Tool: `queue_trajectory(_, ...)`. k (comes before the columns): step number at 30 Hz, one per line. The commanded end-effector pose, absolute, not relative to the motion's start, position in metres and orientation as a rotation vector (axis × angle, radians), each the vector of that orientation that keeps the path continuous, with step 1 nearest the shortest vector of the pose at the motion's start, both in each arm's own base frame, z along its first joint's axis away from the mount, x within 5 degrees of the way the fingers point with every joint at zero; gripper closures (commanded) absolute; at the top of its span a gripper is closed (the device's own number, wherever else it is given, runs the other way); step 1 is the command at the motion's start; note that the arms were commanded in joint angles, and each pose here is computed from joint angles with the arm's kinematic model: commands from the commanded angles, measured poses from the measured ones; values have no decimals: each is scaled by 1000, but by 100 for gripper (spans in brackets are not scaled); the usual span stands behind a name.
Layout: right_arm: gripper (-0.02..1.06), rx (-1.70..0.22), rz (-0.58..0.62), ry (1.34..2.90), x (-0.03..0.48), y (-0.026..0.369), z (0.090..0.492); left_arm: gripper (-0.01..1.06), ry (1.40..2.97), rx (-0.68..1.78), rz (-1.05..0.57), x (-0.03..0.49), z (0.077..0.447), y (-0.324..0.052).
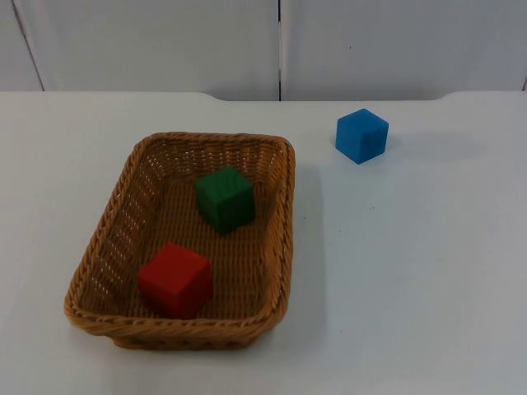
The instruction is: Pick up one cube with each hand and place exactly two cubes into the same basket, leaving the remaining cube outside.
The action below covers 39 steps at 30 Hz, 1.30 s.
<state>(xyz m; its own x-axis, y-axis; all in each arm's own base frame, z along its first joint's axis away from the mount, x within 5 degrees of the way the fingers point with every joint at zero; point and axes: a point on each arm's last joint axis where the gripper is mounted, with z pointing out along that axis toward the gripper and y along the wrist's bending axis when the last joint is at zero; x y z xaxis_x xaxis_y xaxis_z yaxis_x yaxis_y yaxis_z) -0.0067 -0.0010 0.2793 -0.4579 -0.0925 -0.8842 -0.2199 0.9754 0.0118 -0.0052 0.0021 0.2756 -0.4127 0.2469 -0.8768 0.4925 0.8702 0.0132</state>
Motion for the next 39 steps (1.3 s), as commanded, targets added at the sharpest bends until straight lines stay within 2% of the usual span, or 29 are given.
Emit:
queue_trajectory(1,-1,-186,136,2041,-7,-1,280,0,2009,532,-313,-5,275,1)
queue_trajectory(11,-1,-94,79,2046,-7,0,280,0,2009,532,-313,-5,275,1)
queue_trajectory(39,-1,-94,84,2046,-7,0,280,0,2009,532,-313,-5,275,1)
